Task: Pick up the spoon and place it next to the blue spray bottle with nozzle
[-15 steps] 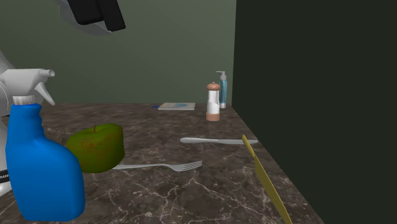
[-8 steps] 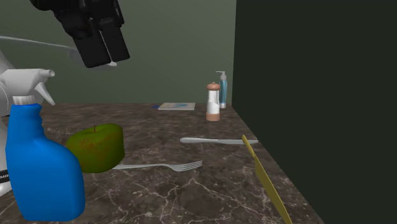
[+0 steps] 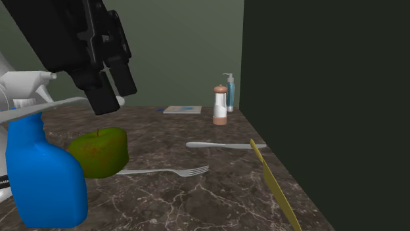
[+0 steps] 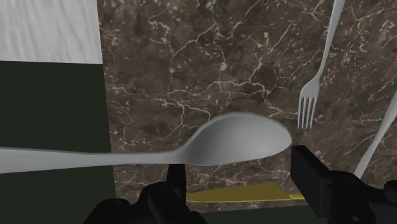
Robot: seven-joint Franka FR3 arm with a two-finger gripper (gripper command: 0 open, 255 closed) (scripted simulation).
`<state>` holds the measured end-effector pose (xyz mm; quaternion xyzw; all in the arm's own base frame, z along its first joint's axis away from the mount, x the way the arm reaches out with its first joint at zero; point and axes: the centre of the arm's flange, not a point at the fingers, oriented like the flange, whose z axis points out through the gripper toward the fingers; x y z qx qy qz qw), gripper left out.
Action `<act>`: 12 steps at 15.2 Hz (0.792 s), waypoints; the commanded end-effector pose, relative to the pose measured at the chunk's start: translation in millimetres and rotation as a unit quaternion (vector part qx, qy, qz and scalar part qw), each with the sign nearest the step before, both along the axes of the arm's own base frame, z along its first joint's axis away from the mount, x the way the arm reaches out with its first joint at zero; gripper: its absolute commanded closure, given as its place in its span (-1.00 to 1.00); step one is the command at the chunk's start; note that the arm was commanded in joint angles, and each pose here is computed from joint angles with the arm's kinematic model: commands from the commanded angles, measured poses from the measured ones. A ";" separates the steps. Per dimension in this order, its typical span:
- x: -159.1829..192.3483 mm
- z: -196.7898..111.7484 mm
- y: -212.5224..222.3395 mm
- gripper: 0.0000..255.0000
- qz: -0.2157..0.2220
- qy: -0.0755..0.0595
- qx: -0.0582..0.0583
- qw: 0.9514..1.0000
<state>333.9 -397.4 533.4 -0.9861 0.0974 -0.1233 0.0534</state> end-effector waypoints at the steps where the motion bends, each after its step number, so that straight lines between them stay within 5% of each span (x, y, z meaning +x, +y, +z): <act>1: -0.8 -11.4 0.7 1.00 0.000 0.000 0.000 1.000; 12: -0.8 -69.5 0.7 1.00 0.000 0.000 0.000 1.000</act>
